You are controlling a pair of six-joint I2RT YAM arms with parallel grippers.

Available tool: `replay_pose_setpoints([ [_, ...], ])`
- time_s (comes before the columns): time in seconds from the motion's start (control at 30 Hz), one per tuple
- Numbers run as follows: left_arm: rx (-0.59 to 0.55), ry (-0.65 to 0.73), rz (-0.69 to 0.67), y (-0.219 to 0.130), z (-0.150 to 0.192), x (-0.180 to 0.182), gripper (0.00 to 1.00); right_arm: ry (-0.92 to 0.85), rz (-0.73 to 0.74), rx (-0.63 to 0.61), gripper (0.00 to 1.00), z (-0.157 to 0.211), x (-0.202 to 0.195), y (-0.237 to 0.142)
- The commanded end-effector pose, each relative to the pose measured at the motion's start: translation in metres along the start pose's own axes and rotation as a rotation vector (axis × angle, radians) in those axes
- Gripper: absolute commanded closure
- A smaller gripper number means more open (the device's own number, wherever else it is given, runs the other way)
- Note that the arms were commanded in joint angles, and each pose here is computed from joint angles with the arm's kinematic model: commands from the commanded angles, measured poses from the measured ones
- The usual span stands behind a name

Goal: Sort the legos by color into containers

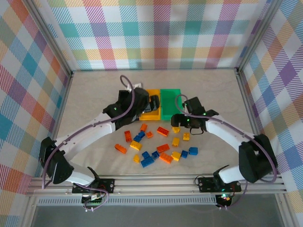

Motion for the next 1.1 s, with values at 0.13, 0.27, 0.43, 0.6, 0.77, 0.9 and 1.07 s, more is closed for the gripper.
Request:
replay_pose_setpoints([
  [0.13, 0.060, -0.070, 0.009, 0.000, 0.063, 0.037, 0.00, -0.085, 0.130, 0.034, 0.25, 0.006, -0.002, 0.035],
  [0.27, 0.057, -0.121, -0.015, -0.011, 0.078, 0.058, 0.00, -0.081, 0.126, 0.038, 0.27, 0.009, -0.003, 0.045],
  [0.43, 0.061, -0.150, -0.041, -0.018, 0.091, 0.076, 0.00, -0.094, 0.114, 0.055, 0.32, 0.013, -0.003, 0.054],
  [0.6, 0.071, -0.173, -0.060, -0.021, 0.095, 0.086, 0.00, -0.099, 0.093, 0.056, 0.45, 0.015, 0.002, 0.055],
  [0.77, 0.068, -0.178, -0.064, -0.024, 0.093, 0.089, 0.00, -0.103, 0.062, 0.058, 0.56, 0.016, 0.007, 0.052],
  [0.9, 0.064, -0.179, -0.067, -0.026, 0.091, 0.092, 0.00, -0.102, 0.037, 0.048, 0.65, 0.014, 0.012, 0.046],
  [1.07, 0.057, -0.177, -0.080, -0.030, 0.087, 0.097, 0.00, -0.113, -0.008, 0.007, 0.69, 0.006, 0.023, 0.020],
])
Point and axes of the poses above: each hand's point on the last joint's axis, 136 mm out from that joint toward the fingers, its own y axis out along the fingers, its own x axis along the line the jaws close on, z = x × y, the point moved 2 cm from there along -y, back along the fingers, and after that the axes turned 12 degrees about y, right-handed, at the moved point
